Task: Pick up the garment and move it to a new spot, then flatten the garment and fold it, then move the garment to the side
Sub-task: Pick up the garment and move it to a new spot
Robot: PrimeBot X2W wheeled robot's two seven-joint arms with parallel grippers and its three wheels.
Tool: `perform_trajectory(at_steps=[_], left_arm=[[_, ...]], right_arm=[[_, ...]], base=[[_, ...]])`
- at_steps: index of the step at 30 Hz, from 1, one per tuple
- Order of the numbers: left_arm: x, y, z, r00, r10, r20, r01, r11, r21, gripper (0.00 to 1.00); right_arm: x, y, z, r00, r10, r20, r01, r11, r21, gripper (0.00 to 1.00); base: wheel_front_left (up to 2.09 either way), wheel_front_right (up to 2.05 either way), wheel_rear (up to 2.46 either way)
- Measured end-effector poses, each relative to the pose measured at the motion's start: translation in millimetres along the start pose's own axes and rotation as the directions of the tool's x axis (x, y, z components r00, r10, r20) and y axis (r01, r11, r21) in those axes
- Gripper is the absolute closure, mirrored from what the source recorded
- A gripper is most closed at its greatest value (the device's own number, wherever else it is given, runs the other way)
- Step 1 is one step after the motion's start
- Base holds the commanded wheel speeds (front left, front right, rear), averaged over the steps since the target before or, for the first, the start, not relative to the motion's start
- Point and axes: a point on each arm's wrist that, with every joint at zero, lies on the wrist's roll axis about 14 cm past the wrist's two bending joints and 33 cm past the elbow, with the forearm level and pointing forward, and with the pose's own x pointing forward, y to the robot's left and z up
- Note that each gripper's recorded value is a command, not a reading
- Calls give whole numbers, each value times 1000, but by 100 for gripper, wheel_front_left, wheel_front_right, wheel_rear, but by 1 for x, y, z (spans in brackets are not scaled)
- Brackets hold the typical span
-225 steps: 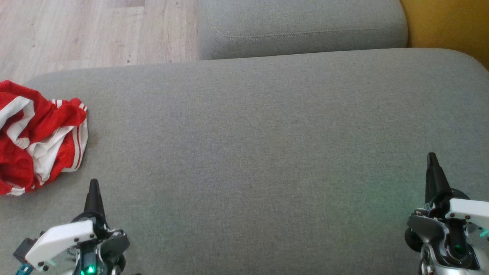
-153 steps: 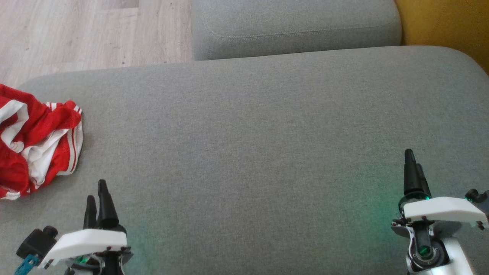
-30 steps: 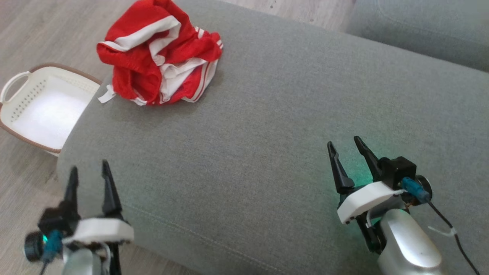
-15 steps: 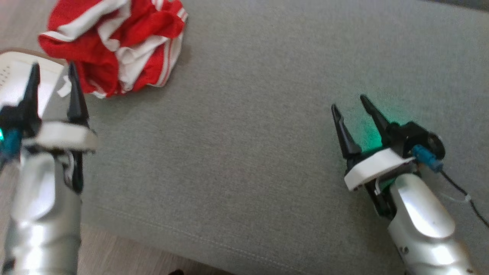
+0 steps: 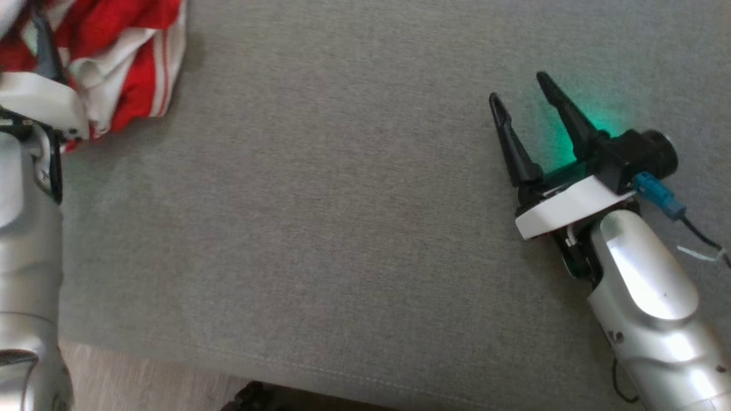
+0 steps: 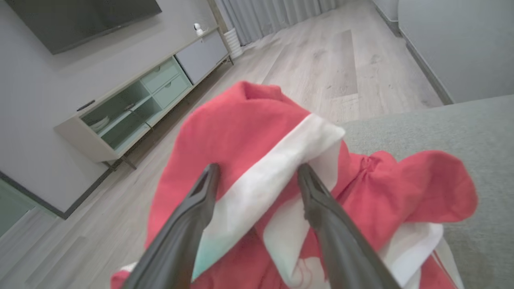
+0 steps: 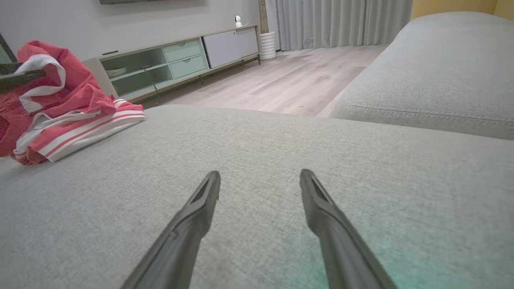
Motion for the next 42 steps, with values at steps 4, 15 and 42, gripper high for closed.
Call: perform_trajectory(at_steps=[4, 15, 42], left_arm=[[11, -6, -18, 997, 34, -63, -36, 999, -34, 0], [14, -8, -9, 998, 49, -26, -52, 993, -106, 100], [-195, -317, 261, 400, -589, 702, 883, 453, -123, 100]], right_arm=[[-2, -13, -1, 1000, -29, 8, 28, 1000, 8, 0], [-12, -30, 5, 996, -90, 12, 90, 996, 12, 0], [-170, -71, 57, 868, -488, 88, 483, 872, 77, 0]], base=[[0, 0, 0], [0, 0, 0], [0, 0, 0]])
